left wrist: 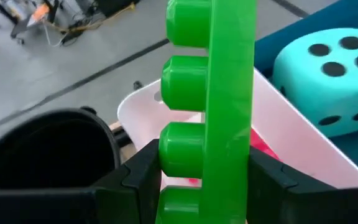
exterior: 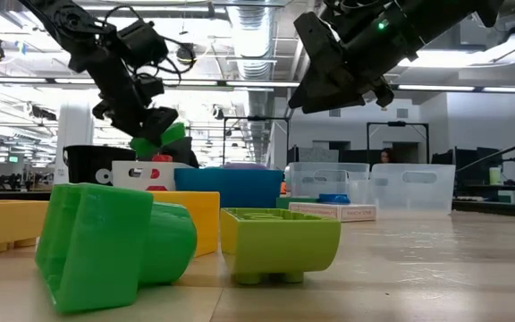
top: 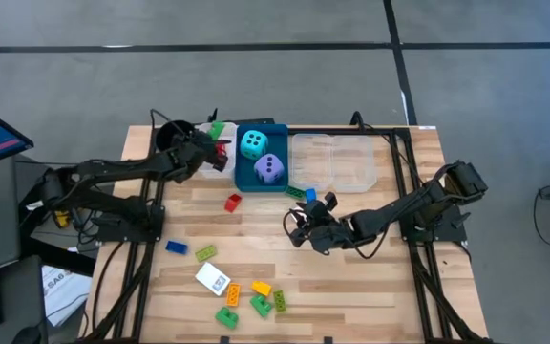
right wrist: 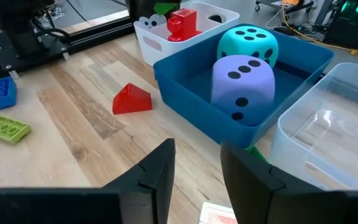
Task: Pick & Place Toys
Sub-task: Put the large green game piece into the white bin, then put the large yellow game piece into the white bin
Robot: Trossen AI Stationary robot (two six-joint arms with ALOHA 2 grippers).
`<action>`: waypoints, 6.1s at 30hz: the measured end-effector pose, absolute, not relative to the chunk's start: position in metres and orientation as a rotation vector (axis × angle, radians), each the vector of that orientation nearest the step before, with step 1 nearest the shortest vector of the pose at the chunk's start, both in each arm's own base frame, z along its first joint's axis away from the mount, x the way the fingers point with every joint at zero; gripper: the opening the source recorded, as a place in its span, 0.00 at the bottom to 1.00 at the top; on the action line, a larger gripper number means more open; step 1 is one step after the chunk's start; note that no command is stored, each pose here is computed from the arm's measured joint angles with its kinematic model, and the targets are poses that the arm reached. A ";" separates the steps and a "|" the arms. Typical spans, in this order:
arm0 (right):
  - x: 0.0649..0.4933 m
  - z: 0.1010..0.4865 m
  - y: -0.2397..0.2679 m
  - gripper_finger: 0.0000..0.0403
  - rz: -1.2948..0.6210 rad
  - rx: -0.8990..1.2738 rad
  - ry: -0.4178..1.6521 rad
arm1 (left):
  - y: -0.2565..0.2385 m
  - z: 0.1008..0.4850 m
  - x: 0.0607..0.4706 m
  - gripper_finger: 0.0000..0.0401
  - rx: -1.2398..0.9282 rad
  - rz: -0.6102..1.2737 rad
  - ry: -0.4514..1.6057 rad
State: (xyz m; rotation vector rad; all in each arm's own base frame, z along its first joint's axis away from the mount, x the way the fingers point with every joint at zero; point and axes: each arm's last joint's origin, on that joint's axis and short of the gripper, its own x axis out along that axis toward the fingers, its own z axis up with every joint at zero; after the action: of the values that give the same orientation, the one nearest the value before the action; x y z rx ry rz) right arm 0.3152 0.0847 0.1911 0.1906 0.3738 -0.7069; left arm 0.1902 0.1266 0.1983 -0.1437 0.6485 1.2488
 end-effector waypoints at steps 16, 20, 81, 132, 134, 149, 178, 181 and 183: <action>0.315 0.191 0.085 0.31 -0.707 0.191 0.374 | 0.129 0.180 0.193 0.86 -0.243 1.294 0.687; 0.315 0.191 0.085 0.31 -0.702 0.172 0.380 | 0.127 0.183 0.194 0.90 -0.301 1.176 0.686; 0.317 0.214 0.147 0.31 0.013 0.100 0.326 | -0.125 0.149 0.245 0.83 0.074 -0.330 0.727; 0.316 0.212 0.145 0.31 -0.025 0.093 0.338 | -0.157 0.105 0.301 0.76 -0.044 -0.251 0.621; 0.316 0.212 0.145 0.31 -0.025 0.093 0.338 | -0.158 0.104 0.300 0.74 -0.041 -0.253 0.627; 0.316 0.212 0.145 0.31 -0.025 0.094 0.338 | -0.159 0.102 0.299 0.62 -0.043 -0.282 0.655; 0.316 0.212 0.146 0.31 -0.023 0.095 0.335 | -0.124 0.139 0.303 0.31 -0.037 -0.129 0.620; 0.316 0.212 0.147 0.31 -0.020 0.095 0.334 | -0.103 0.157 0.296 0.31 0.024 -0.014 0.656; 0.316 0.213 0.147 0.31 -0.019 0.098 0.329 | -0.089 0.170 0.291 0.31 0.075 0.084 0.656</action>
State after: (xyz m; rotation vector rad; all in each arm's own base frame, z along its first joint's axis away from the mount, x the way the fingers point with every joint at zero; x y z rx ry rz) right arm 0.3160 0.1467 0.2130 0.0980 0.3289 -0.0195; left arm 0.2905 -0.0886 0.1702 0.0754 0.6565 0.0840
